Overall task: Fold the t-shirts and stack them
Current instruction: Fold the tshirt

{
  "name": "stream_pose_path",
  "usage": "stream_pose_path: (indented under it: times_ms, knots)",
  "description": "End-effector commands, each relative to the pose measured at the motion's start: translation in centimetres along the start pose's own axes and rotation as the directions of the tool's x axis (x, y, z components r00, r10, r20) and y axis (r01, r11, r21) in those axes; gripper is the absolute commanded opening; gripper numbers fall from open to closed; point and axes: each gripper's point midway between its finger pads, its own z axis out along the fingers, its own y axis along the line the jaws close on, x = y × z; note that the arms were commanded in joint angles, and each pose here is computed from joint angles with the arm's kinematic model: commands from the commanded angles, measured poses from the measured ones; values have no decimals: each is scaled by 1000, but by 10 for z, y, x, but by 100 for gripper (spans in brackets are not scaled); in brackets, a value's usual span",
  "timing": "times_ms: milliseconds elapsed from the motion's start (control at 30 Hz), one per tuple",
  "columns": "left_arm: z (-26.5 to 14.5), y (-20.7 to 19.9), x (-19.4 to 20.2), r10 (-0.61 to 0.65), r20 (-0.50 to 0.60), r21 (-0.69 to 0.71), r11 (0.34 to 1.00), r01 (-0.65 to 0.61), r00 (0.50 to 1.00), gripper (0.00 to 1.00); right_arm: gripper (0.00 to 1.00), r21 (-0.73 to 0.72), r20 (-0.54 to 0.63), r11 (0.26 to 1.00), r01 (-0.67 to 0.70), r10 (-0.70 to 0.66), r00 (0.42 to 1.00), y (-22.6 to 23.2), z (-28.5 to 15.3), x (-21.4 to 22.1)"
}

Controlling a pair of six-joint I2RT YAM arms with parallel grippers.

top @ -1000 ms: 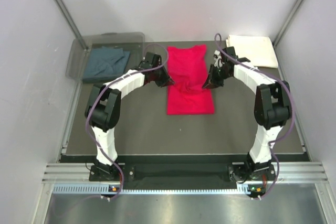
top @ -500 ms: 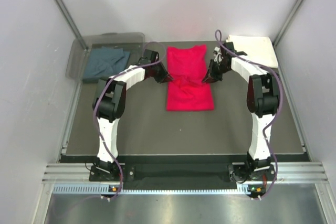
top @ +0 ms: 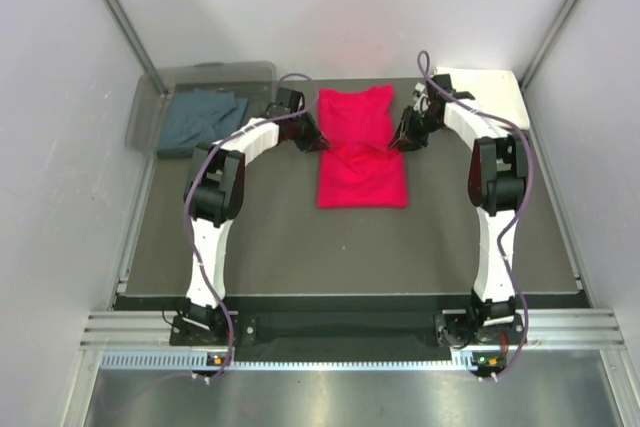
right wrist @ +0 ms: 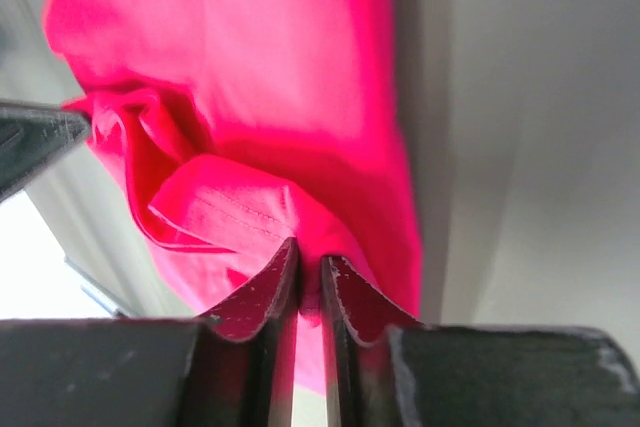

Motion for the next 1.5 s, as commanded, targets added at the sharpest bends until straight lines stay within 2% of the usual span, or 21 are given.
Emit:
stream_pose_path:
  times_ms: [0,67,100,133,167,200,333,367,400,433,500,533,600,733,967,1067,1233,1333,1367,1433,1467]
  knots:
    - [-7,-15,-28,78,62,8,997,-79,995,1,31,-39,68,999,19,-16,998,1,-9,-35]
    - [-13,-18,-39,104,84,-6,995,-104,991,10,47,-46,88,998,32,-28,996,5,-17,-49]
    - [-16,-13,-39,106,81,-41,994,-103,991,18,63,-39,87,999,31,-27,996,2,-18,-53]
    - [-28,-24,-45,131,110,-32,991,-128,985,40,70,-26,103,999,47,-44,994,1,-27,-59]
    - [-35,-27,-48,168,133,-40,986,-165,977,52,75,0,123,999,36,-36,992,-5,-41,-65]
    - [-44,-28,-47,178,134,-58,984,-171,975,54,80,47,169,998,45,-52,984,-8,-60,-72]
    - [-111,-55,-52,262,258,-67,965,-254,930,56,82,118,182,990,82,-103,978,-15,-90,-51]
    - [-109,-41,-36,248,230,-76,969,-237,941,56,82,103,176,990,95,-112,978,-11,-92,-41]
    - [-112,-47,-23,249,210,-26,968,-249,946,56,82,59,236,989,138,-148,960,9,-104,-43]
    - [-122,-63,-19,261,240,35,960,-277,935,56,81,47,175,993,112,-119,977,2,-86,-15]
    - [-109,-53,17,280,162,43,956,-290,946,57,74,-70,161,988,139,-126,979,23,-83,4]
    - [-103,-47,30,296,129,34,952,-303,946,60,74,-73,98,986,149,-142,985,20,-70,29]
    - [-92,-31,57,338,56,15,941,-339,940,63,77,0,92,975,223,-222,971,10,-71,46]
    - [-91,2,75,428,35,-98,901,-423,903,66,79,12,4,977,214,-214,977,-24,-56,97]
    - [-75,41,100,378,-35,-121,917,-380,925,68,78,18,-25,978,209,-209,978,-42,-43,113]
    - [-66,43,107,345,-50,-94,933,-348,937,63,64,-20,-46,982,189,-190,981,-40,-35,118]
    - [-60,46,122,286,-75,-47,956,-290,955,49,59,-48,-62,987,155,-158,985,-39,-28,123]
    - [-57,50,133,244,-109,-28,968,-248,964,33,51,-72,-73,987,145,-150,986,-36,-25,128]
    - [-57,53,135,237,-114,-31,970,-242,965,18,45,-85,-77,986,143,-150,986,-33,-24,131]
    - [-56,62,140,206,-124,-63,975,-215,971,0,37,-81,-83,988,132,-138,987,-34,-22,136]
    - [-58,70,143,192,-141,-97,974,-206,971,0,26,-56,-75,990,132,-136,988,-37,-24,137]
